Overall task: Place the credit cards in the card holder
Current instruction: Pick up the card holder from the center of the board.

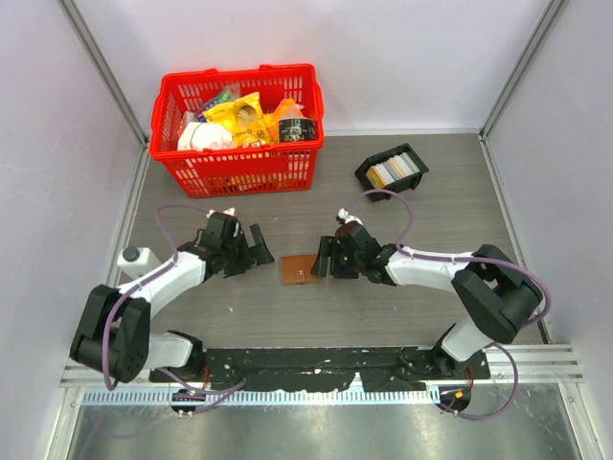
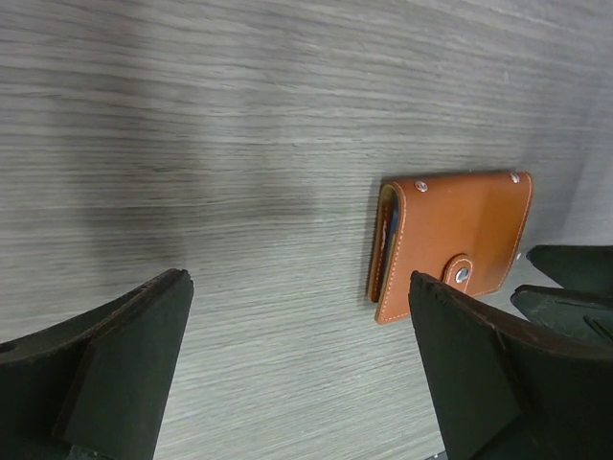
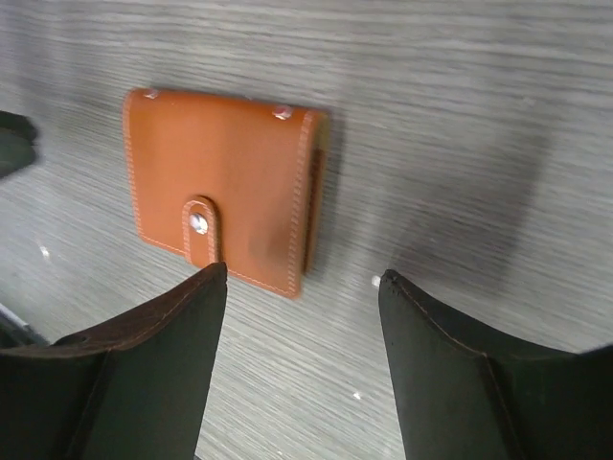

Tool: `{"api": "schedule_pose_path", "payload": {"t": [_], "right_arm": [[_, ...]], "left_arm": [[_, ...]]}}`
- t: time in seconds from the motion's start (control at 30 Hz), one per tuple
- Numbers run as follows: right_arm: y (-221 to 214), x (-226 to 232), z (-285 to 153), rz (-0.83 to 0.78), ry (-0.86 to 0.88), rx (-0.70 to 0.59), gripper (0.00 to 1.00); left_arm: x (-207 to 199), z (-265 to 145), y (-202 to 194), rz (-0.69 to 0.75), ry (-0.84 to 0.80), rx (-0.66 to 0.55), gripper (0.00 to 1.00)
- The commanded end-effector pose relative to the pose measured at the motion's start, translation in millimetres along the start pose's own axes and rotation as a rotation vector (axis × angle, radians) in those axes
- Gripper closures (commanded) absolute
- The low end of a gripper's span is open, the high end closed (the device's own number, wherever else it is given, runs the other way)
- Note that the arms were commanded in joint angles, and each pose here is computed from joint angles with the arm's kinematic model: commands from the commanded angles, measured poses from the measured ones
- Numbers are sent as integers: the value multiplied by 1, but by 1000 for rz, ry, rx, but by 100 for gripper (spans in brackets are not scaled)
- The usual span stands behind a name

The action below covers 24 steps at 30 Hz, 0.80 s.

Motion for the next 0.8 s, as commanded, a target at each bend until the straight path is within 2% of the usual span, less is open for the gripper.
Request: {"api": "schedule_pose_path", "payload": {"t": [0.0, 0.1, 0.2, 0.4, 0.47, 0.6, 0.63, 0.77], "right_arm": [[14, 38, 7, 35, 160, -17, 31], [7, 40, 17, 48, 180, 14, 33], [-2, 39, 27, 75, 189, 54, 36], [-2, 47, 30, 108, 251, 36, 47], [1, 54, 28, 113, 296, 24, 55], [4, 64, 23, 101, 349, 16, 62], [4, 65, 22, 100, 354, 17, 68], [11, 68, 15, 82, 364, -12, 82]], "left_arm": [[-32, 13, 7, 49, -93, -26, 0], [-35, 26, -1, 44, -92, 0, 2], [-41, 37, -9, 32, -122, 22, 12], [-54, 49, -30, 40, -161, 69, 40], [-57, 50, -34, 44, -158, 71, 51], [-60, 45, -32, 33, -172, 49, 53], [-59, 44, -31, 31, -168, 40, 53], [-59, 35, -25, 39, -158, 8, 51]]}}
Point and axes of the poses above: each gripper's point midway between its finger pads, its own z axis out along the fingers, its own x axis along the line the jaws close on, y = z × x, the point moved 1 cm from there along -z, back along the fingers, and after that the axes turned 2 degrees about z, right-handed, at the moved point
